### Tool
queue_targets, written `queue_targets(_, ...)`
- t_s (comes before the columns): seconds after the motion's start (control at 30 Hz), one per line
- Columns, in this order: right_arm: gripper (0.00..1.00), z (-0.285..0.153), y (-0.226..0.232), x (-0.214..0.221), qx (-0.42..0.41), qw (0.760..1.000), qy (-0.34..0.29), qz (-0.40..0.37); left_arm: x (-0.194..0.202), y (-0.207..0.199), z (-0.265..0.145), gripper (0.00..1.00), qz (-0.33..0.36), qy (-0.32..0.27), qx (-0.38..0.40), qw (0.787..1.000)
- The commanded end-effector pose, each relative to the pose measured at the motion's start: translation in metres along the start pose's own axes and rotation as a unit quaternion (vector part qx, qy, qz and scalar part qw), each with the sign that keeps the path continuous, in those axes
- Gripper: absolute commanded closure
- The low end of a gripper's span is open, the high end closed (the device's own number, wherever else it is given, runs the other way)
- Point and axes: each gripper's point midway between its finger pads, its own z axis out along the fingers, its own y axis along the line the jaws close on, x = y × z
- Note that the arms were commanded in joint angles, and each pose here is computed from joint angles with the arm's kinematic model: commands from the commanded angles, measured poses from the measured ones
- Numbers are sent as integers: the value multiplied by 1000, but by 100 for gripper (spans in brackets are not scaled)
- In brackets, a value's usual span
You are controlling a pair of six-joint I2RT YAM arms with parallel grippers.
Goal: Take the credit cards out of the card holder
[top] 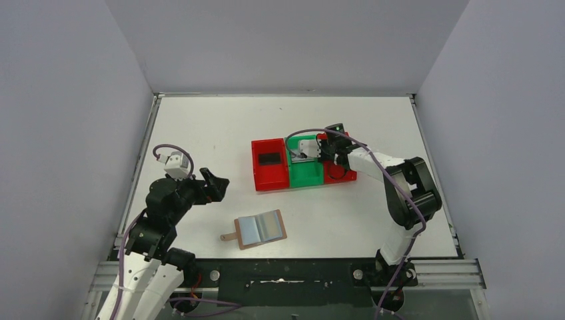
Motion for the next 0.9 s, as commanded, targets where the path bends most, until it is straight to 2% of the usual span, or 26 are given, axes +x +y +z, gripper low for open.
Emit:
queue_targets(0.0, 93, 2, -36, -6, 46, 999, -8, -3, -13, -3, 2, 9, 8, -24, 5, 1000)
queue_targets(0.3, 90, 8, -28, 1, 27, 1000, -6, 9, -11, -1, 4, 9, 7, -19, 1, 1000)
queue_targets(0.43, 86, 8, -21, 3, 14, 1000, -7, 14, -10, -1, 5, 9, 7, -17, 1, 1000)
queue_targets(0.57, 76, 6, -19, 3, 9, 1000, -15, 23, -9, -1, 5, 9, 7, -16, 0, 1000)
queue_targets(0.87, 71, -11, -24, -2, 8, 998, -36, 55, -8, 0, 6, 9, 7, -13, -2, 1000)
